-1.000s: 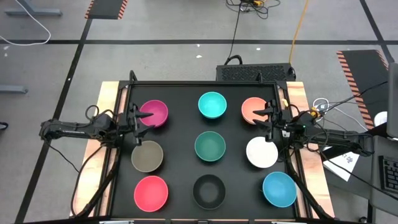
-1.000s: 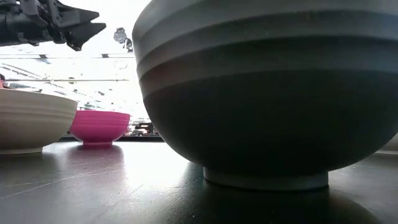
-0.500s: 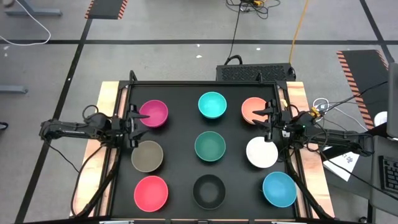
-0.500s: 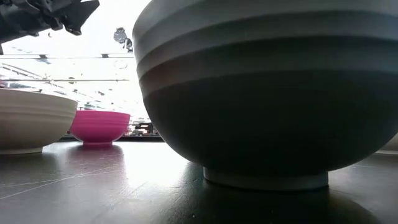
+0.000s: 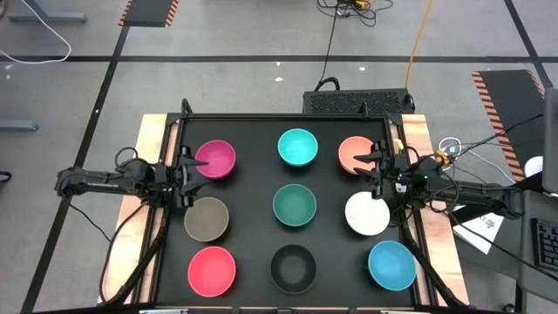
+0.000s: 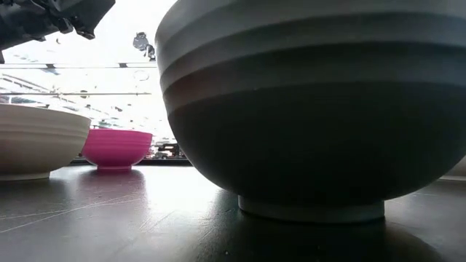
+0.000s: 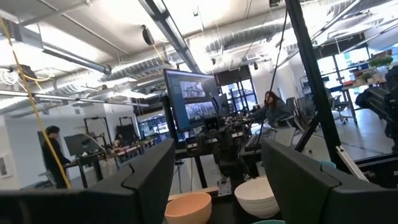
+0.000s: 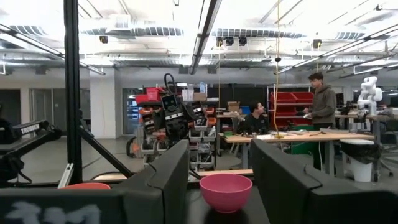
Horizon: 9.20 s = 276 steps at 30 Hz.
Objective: Nest bowls inside each other
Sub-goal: Stack the light orange bowl on top of the green bowl
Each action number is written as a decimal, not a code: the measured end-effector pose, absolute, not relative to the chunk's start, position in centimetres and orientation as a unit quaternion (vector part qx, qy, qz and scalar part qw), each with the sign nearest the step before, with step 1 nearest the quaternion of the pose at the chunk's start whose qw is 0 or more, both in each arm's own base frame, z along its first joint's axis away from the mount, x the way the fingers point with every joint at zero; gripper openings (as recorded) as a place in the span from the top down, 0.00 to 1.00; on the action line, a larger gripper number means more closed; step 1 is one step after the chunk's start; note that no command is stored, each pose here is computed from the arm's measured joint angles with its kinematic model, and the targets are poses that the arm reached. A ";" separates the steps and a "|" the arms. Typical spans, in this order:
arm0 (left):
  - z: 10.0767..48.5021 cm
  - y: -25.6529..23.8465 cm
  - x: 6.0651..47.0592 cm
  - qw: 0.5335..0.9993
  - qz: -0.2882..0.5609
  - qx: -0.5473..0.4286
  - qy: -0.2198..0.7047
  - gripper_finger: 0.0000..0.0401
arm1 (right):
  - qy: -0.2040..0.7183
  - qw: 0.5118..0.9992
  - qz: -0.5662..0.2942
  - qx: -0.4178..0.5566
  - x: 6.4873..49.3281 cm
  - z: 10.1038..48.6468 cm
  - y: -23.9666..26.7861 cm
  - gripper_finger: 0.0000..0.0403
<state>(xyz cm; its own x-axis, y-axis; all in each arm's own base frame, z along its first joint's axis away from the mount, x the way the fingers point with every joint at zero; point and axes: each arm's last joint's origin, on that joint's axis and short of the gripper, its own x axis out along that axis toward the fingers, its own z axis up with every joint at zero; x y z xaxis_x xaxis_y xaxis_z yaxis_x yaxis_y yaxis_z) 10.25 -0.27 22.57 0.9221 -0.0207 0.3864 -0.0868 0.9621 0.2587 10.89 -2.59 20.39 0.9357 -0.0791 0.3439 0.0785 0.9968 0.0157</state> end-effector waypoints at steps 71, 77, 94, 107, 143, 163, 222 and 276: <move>21.8 -0.3 10.5 0.986 -0.004 0.054 -0.155 0.39 | 0.464 0.804 -0.337 0.157 15.0 26.1 -10.9 0.60; 21.8 -0.3 10.6 0.987 -0.007 0.045 -0.151 0.39 | 0.475 0.804 -0.305 0.187 15.0 26.6 -11.2 0.58; 21.5 -0.4 10.6 0.989 -0.022 0.040 -0.140 0.39 | 0.592 0.713 -0.252 0.280 16.7 25.2 -12.1 0.56; 21.3 -0.4 10.7 0.991 -0.029 0.044 -0.125 0.39 | 0.594 0.716 -0.201 0.306 17.9 24.1 -12.5 0.56; 21.1 -0.6 10.7 0.989 -0.060 0.057 -0.121 0.39 | 0.655 0.681 -0.185 0.270 20.8 19.9 -13.6 0.57; 20.9 -0.6 10.8 0.990 -0.060 0.065 -0.109 0.39 | 0.672 0.675 -0.172 0.253 19.7 17.6 -13.1 0.99; 20.7 -0.4 10.8 0.995 -0.023 0.038 -0.095 0.39 | 0.500 0.862 0.056 0.068 33.3 31.3 4.3 1.00; 20.1 -0.5 10.9 0.996 -0.053 0.026 -0.064 0.39 | 0.609 0.790 0.066 0.021 37.8 25.8 7.6 0.95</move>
